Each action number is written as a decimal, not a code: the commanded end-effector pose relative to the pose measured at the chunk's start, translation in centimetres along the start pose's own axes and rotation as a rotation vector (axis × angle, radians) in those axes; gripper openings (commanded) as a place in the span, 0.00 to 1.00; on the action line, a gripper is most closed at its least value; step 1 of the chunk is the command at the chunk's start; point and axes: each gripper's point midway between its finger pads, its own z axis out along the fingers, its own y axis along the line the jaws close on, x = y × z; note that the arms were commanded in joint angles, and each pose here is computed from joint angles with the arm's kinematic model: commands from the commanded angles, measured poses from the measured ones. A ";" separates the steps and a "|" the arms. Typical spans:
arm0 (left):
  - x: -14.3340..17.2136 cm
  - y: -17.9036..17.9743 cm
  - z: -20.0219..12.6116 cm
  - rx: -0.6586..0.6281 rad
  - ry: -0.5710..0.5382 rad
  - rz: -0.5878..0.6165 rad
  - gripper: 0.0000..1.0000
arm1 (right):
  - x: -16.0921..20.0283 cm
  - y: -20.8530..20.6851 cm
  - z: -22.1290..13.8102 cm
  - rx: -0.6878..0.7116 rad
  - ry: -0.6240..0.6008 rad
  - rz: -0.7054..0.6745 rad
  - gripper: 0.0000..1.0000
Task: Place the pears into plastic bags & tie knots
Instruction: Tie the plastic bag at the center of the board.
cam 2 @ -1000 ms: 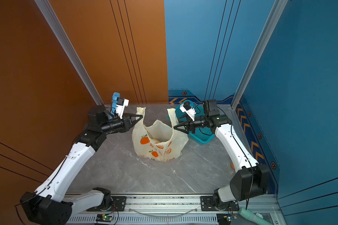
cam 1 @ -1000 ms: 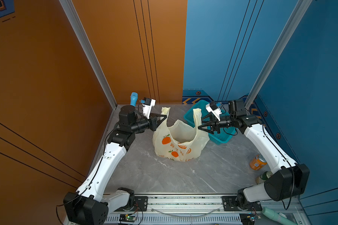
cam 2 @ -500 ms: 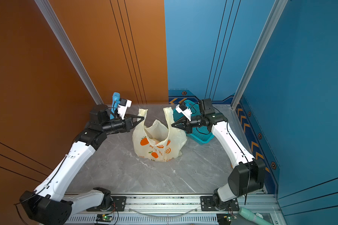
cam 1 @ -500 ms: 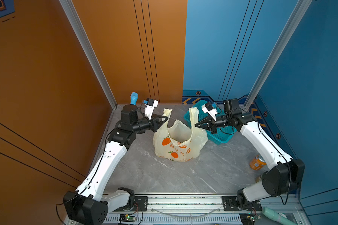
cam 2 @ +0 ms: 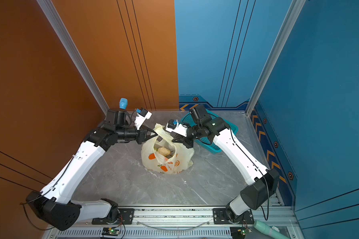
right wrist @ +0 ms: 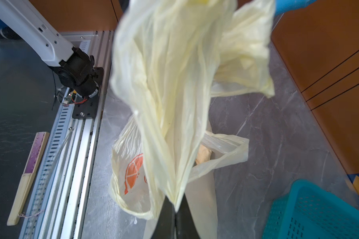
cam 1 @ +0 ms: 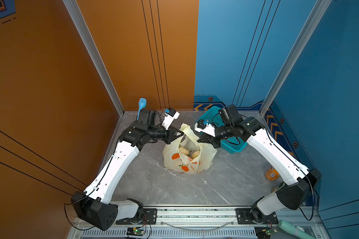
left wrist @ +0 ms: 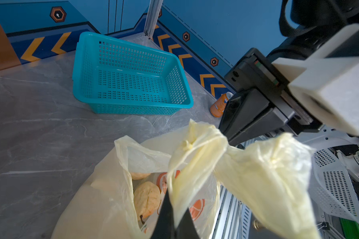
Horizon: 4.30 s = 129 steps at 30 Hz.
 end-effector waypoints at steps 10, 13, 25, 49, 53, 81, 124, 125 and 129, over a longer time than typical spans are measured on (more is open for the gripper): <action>5.0 0.5 -1.9 -0.082 0.164 0.054 0.53 | 0.9 -0.6 1.7 0.028 0.143 -0.012 0.00; 5.7 0.7 -2.4 -0.092 0.189 0.057 0.63 | 0.7 0.0 2.1 0.001 0.135 -0.018 0.00; 5.1 -1.5 -4.6 0.008 0.102 0.087 0.99 | -1.6 1.5 2.7 -0.034 0.099 -0.075 0.00; 3.1 1.1 -2.3 0.007 0.046 0.071 0.83 | -2.0 1.9 3.9 -0.012 0.101 -0.074 0.00; 2.0 0.9 -2.2 0.037 0.010 0.087 0.85 | -2.0 1.1 3.4 0.028 0.096 -0.058 0.00; 0.8 0.5 -1.0 0.219 -0.028 0.065 0.02 | -9.6 -4.3 -2.2 0.109 -0.395 0.556 0.67; 1.7 3.7 1.1 0.116 0.012 -0.049 0.00 | 0.6 4.2 3.0 0.271 -0.036 0.707 0.00; 1.6 3.6 1.0 0.117 0.010 -0.047 0.00 | 1.7 4.1 3.9 0.291 -0.005 0.718 0.00; 1.6 2.8 0.8 0.122 0.008 -0.043 0.00 | 5.6 2.0 6.4 0.425 0.110 0.740 0.00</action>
